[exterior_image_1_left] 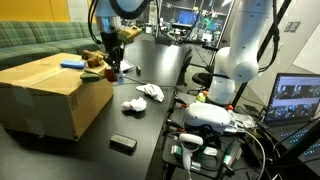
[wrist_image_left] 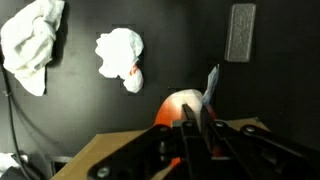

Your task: Pick up all the objects from the box and put them on the table, then pick up all the the objects on the table and put them on the box

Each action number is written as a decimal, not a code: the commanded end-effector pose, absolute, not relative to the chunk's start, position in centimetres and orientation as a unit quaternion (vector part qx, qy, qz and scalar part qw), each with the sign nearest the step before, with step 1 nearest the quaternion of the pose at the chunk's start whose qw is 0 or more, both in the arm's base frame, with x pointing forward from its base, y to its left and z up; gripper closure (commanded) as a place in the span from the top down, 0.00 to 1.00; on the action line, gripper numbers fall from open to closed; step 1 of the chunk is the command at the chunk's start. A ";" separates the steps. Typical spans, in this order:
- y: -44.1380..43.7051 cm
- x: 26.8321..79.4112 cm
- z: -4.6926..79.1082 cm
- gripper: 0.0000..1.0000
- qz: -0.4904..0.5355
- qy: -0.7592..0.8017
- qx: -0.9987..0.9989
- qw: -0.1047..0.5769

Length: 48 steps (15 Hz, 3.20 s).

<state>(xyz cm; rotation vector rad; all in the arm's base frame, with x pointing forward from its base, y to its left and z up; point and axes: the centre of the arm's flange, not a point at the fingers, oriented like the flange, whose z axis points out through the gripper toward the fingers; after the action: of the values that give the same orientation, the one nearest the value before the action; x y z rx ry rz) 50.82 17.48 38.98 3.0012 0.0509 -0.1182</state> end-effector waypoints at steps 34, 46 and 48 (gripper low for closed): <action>24.2 43.4 16.0 1.00 -0.099 0.092 0.991 0.007; 26.7 38.9 11.7 1.00 -0.119 0.107 0.986 -0.054; 27.3 38.5 10.9 1.00 -0.110 0.113 0.985 -0.069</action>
<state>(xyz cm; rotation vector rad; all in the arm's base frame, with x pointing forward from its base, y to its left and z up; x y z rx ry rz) 39.08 27.22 12.07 3.1758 0.3306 -0.4034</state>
